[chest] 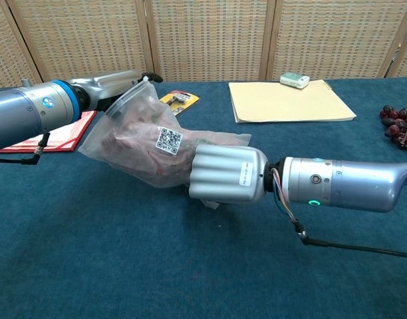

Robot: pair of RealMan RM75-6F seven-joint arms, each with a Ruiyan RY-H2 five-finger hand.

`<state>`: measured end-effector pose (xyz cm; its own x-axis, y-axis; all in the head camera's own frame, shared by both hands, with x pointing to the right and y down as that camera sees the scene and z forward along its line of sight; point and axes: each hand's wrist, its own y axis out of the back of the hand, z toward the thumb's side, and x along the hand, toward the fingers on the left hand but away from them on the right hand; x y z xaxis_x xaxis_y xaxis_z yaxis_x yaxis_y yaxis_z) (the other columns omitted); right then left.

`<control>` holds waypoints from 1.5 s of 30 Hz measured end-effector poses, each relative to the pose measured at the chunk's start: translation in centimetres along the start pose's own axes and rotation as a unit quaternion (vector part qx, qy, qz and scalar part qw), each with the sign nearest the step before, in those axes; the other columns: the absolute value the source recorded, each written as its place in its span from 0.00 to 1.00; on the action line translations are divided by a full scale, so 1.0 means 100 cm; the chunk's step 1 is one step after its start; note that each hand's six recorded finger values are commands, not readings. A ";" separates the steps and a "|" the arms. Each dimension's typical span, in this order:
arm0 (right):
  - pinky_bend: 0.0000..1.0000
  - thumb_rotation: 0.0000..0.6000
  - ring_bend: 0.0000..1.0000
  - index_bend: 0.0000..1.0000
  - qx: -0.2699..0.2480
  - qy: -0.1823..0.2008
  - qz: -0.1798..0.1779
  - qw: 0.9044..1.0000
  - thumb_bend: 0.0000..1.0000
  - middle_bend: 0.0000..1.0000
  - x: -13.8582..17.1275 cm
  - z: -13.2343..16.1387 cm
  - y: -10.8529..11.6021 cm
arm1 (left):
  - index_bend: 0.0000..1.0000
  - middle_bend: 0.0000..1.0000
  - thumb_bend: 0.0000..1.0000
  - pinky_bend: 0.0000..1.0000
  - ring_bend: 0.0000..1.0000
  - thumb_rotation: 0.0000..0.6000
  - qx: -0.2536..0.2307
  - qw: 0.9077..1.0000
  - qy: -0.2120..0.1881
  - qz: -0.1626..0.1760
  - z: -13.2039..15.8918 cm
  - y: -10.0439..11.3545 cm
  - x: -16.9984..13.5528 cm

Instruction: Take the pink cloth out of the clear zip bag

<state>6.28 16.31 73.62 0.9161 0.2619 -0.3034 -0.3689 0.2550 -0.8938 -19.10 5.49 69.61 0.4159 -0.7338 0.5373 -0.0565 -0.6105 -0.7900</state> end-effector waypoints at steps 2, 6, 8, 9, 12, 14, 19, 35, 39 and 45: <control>0.85 1.00 0.69 0.71 -0.002 -0.001 0.000 1.000 0.78 0.81 0.000 0.000 0.000 | 0.68 0.00 0.47 0.00 0.00 1.00 -0.004 1.000 0.001 0.000 0.000 0.000 0.000; 0.85 1.00 0.70 0.73 -0.008 -0.004 -0.002 1.000 0.87 0.83 0.002 -0.002 0.000 | 0.68 0.00 0.47 0.00 0.00 1.00 -0.008 1.000 0.002 -0.001 -0.001 -0.001 0.001; 0.85 1.00 0.70 0.73 -0.007 -0.004 -0.002 1.000 0.88 0.83 0.003 -0.003 0.000 | 0.68 0.00 0.47 0.00 0.00 1.00 -0.010 1.000 0.002 -0.002 -0.001 -0.001 0.001; 0.85 1.00 0.70 0.74 -0.007 -0.004 -0.002 1.000 0.88 0.83 0.003 -0.003 0.000 | 0.68 0.00 0.47 0.00 0.00 1.00 -0.012 1.000 0.003 -0.002 -0.001 -0.001 0.001; 0.85 1.00 0.71 0.74 -0.007 -0.004 -0.001 1.000 0.88 0.83 0.004 -0.004 0.000 | 0.68 0.00 0.47 0.00 0.00 1.00 -0.013 1.000 0.003 -0.002 -0.002 -0.002 0.001; 0.86 1.00 0.71 0.74 -0.006 -0.004 -0.001 1.000 0.88 0.83 0.005 -0.004 -0.001 | 0.68 0.00 0.47 0.00 0.00 1.00 -0.014 1.000 0.003 -0.002 -0.001 -0.002 0.001; 0.86 1.00 0.71 0.75 -0.003 -0.003 -0.002 1.000 0.88 0.84 0.007 -0.003 -0.001 | 0.68 0.00 0.47 0.00 0.00 1.00 -0.016 1.000 0.003 0.001 -0.002 0.000 0.001; 0.86 1.00 0.71 0.75 0.057 -0.030 0.056 0.996 0.89 0.84 0.113 -0.061 -0.033 | 0.68 0.00 0.47 0.00 0.00 1.00 0.000 0.995 0.080 0.065 -0.088 0.067 -0.015; 0.86 1.00 0.71 0.75 0.074 -0.048 0.090 0.992 0.89 0.84 0.159 -0.083 -0.043 | 0.68 0.00 0.47 0.00 0.00 1.00 0.009 0.990 0.113 0.080 -0.124 0.085 -0.030; 0.86 1.00 0.71 0.75 0.082 -0.069 0.119 0.987 0.89 0.84 0.197 -0.095 -0.049 | 0.68 0.00 0.47 0.00 0.00 1.00 0.001 0.987 0.141 0.083 -0.154 0.088 -0.046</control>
<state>27.63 11.33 68.89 0.7748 0.4535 -0.4405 -0.6019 0.3159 -0.7334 -35.51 -1.16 64.72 0.1326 -0.8780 0.4600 -0.1005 -0.4736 -0.8750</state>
